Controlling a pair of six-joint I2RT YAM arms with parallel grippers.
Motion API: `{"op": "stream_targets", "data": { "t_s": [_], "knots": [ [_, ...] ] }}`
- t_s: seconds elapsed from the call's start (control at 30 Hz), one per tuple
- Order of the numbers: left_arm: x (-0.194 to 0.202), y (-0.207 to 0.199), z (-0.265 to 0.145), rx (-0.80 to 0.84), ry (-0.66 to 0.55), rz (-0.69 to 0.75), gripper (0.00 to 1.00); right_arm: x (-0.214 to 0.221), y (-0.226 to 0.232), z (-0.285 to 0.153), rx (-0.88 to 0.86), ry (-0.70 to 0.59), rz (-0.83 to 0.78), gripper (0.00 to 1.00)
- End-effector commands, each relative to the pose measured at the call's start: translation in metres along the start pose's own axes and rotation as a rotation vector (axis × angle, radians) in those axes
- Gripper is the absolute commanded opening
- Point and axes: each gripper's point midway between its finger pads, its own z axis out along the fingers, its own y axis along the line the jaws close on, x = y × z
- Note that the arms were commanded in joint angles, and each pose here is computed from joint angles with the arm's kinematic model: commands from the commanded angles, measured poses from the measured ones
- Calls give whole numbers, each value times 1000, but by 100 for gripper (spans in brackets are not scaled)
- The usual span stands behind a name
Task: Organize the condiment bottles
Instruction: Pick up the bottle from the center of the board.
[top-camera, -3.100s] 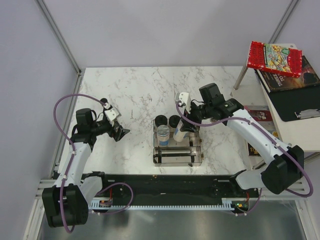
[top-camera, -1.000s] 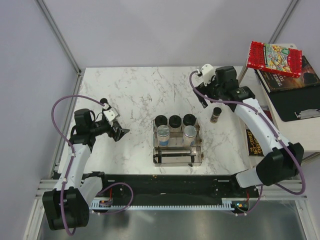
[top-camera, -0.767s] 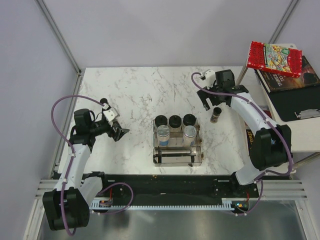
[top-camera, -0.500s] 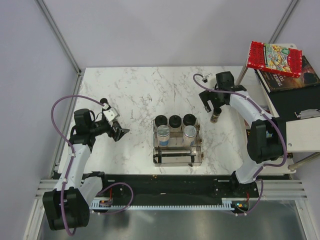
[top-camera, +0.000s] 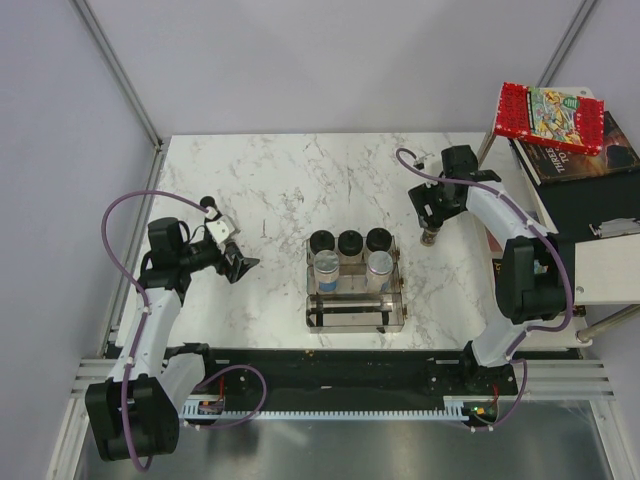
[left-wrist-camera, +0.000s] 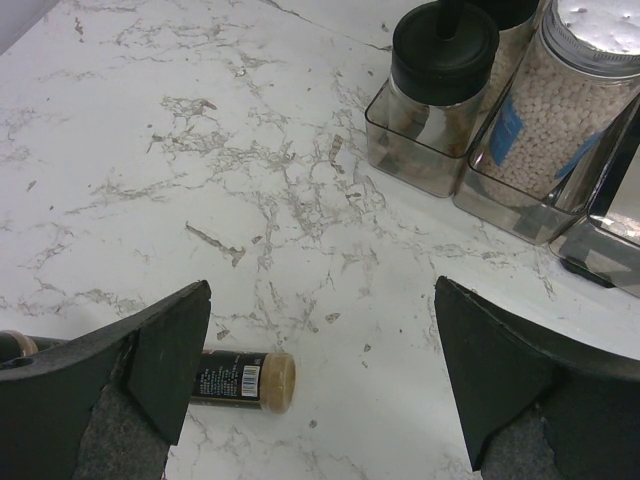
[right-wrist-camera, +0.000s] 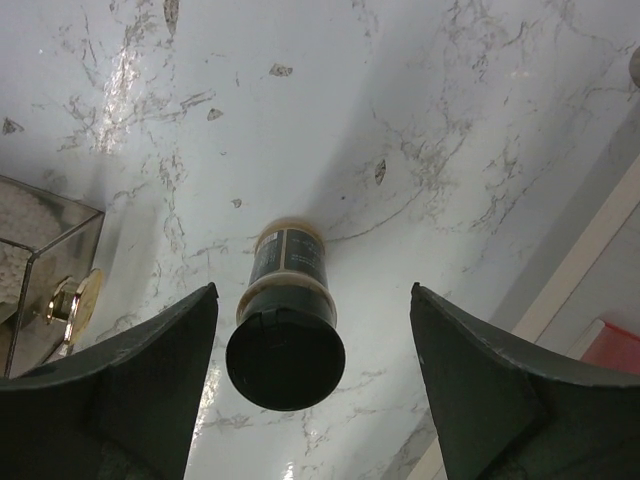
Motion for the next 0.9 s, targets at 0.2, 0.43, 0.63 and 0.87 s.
{"op": "stream_targets", "data": {
  "t_s": [0.2,0.43,0.63,0.87],
  "knots": [
    [-9,-3,-2,19,-41,43,99,13,12,3,-60,31,7,58],
    [-10,-3,-3,16,-44,45,99,9,3,-10,-11,24,-5,4],
    [-10,-2,-3,16,-44,44,99,-27,7,-76,-5,-126,-66,0],
    [-10,-3,-3,18,-44,42,99,-52,47,-164,-124,-309,-211,0]
  ]
}}
